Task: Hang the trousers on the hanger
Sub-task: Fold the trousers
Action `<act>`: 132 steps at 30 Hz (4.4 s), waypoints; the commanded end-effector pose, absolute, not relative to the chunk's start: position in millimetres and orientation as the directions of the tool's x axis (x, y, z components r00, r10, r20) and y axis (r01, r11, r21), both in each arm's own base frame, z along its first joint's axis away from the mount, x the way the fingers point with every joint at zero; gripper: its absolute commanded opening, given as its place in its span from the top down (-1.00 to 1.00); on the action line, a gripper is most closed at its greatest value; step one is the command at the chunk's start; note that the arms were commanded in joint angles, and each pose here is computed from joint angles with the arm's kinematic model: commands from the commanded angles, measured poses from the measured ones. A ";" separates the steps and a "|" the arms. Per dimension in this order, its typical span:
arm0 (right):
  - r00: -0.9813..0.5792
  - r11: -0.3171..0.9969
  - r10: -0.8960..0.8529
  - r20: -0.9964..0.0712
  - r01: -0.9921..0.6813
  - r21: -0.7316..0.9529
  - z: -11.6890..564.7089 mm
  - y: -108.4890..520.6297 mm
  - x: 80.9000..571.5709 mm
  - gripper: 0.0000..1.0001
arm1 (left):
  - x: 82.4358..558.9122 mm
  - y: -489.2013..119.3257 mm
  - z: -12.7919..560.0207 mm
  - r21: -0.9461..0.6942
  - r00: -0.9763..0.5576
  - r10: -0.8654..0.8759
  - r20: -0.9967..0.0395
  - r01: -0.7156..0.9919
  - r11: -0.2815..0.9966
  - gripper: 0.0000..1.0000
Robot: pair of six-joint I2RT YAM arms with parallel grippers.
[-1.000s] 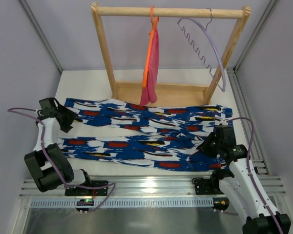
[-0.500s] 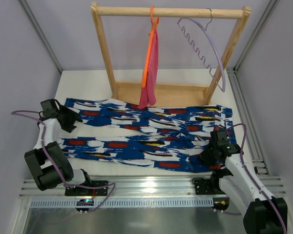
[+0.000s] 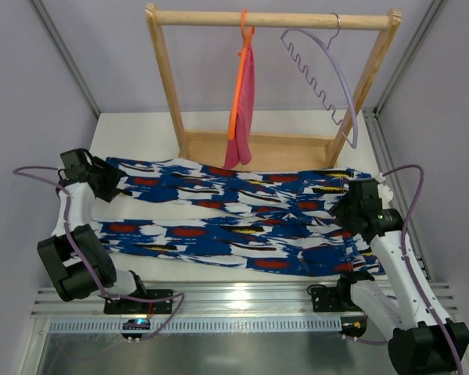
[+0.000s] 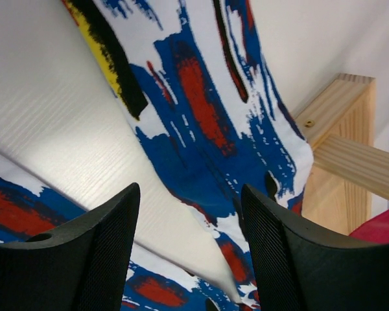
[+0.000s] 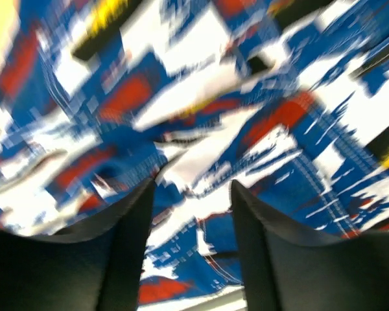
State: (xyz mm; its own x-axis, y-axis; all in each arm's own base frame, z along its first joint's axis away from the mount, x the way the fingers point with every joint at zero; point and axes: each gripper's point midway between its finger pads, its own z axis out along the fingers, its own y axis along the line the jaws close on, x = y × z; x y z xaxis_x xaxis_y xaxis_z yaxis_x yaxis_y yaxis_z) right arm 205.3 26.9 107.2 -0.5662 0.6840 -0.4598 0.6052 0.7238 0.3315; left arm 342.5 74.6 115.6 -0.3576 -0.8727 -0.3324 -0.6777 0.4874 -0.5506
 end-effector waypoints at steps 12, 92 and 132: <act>-0.239 0.376 0.875 -0.422 0.884 0.278 169.6 -95.4 340.8 -0.18 | 408.1 85.3 161.0 -0.593 -0.351 -0.862 -0.365 -0.627 0.506 -0.29; -0.288 0.354 0.852 -0.436 0.932 0.075 121.6 -146.1 399.8 0.93 | 515.8 161.9 7.4 -0.148 -0.272 -0.910 -0.314 -0.932 0.330 0.27; -0.206 0.656 0.721 -0.662 0.513 0.554 270.0 -156.0 423.3 0.93 | 475.3 167.0 215.6 -0.585 -0.187 -0.921 -0.342 -0.724 0.364 1.00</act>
State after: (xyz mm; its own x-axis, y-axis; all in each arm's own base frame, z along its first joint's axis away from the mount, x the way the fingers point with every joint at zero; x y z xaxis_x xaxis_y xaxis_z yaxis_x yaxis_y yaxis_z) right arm 412.8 -139.4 215.2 -0.3357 0.7805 -0.5275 0.6224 0.6040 0.4977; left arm 495.9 144.8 187.1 -0.2156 -0.9459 -0.2424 -0.7248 0.3214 -0.6095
